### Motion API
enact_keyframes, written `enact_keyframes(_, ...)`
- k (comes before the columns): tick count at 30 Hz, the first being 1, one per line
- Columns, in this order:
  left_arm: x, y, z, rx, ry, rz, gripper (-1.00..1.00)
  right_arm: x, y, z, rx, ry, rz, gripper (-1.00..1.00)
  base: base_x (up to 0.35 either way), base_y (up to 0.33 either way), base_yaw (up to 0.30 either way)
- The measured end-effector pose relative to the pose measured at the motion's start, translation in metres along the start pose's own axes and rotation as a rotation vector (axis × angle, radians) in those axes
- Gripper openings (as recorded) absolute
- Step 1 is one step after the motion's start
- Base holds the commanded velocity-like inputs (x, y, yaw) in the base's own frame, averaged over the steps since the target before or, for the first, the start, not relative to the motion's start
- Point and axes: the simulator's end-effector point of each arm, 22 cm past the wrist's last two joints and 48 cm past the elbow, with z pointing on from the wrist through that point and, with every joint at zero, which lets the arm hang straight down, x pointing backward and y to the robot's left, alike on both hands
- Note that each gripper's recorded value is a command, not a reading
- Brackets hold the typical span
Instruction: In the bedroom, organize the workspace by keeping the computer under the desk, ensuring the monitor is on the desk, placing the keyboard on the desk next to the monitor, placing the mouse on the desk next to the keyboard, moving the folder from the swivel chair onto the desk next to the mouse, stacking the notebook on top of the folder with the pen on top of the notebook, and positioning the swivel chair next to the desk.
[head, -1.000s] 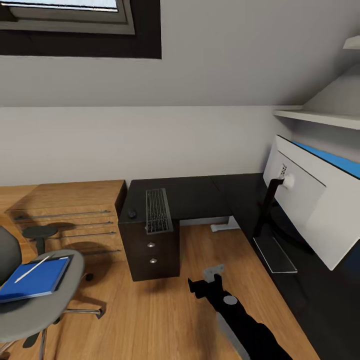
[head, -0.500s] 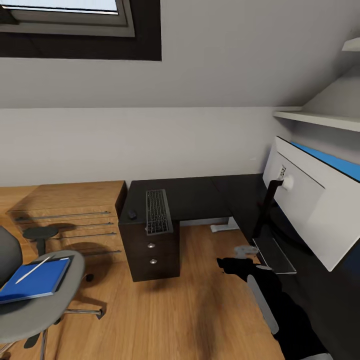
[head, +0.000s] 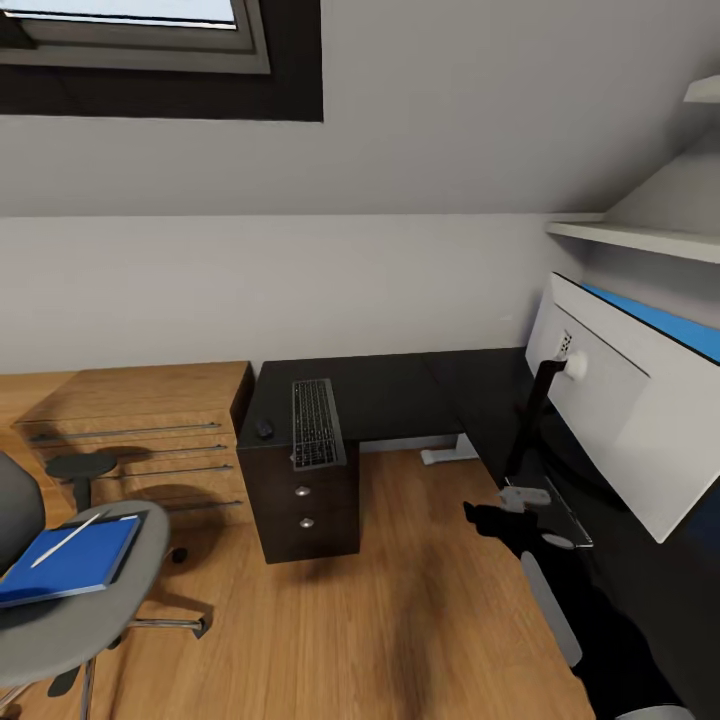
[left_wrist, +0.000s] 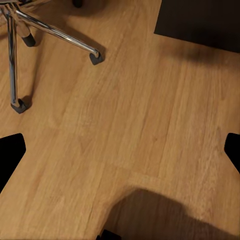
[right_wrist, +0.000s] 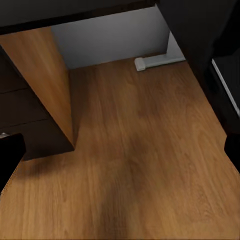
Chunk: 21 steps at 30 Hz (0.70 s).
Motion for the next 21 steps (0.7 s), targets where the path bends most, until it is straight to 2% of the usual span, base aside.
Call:
enact_keyframes(7, -0.001, -0.001, 0.000, 0.002, -0.003, -0.001, 1.00, -0.018, -0.025, -0.004, 0.040, -0.050, 0.048, 1.00, 0.000, 0.000, -0.154)
enact_keyframes(21, -0.005, -0.002, 0.000, 0.003, -0.014, -0.004, 1.00, -0.025, -0.030, -0.008, 0.048, -0.067, 0.057, 1.00, 0.000, 0.000, -0.216)
